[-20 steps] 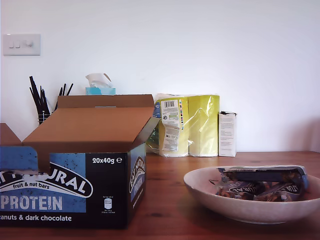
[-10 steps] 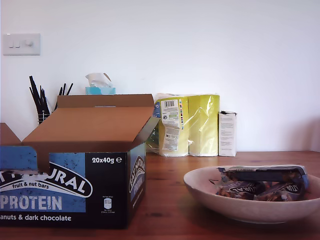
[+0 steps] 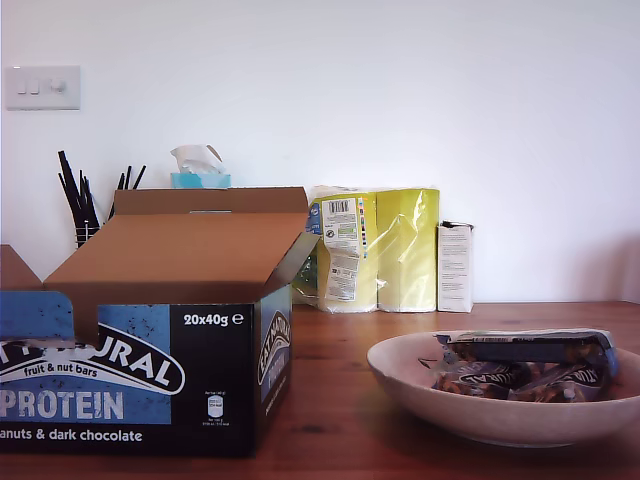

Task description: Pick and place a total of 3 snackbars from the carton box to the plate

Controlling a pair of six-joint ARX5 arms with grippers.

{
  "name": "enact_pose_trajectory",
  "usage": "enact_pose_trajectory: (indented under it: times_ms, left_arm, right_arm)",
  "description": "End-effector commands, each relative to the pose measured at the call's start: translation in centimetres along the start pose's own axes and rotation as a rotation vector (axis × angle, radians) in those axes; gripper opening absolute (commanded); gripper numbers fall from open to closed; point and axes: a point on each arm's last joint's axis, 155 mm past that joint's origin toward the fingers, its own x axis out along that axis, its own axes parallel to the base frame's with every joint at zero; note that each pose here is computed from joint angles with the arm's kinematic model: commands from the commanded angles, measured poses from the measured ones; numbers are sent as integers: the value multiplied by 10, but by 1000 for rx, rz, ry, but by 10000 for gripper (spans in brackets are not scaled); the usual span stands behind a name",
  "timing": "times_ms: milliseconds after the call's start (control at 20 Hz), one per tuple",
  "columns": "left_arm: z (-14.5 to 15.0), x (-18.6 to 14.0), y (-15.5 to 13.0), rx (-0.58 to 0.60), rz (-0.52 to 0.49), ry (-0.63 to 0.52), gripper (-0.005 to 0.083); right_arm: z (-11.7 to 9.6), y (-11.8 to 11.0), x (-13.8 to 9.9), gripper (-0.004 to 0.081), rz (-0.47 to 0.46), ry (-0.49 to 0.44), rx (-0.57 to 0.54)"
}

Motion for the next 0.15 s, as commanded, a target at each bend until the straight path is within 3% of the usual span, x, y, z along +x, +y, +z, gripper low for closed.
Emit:
enact_pose_trajectory:
  times_ms: [0,100]
  left_arm:
    - [-8,1,0,-5,-1,24,-21]
    - [-14,1,0,-8,0,46,-21]
  right_arm:
    - [-6,-1,3,-13,0,13,3]
    - [-6,-1,3,-13,0,13,4]
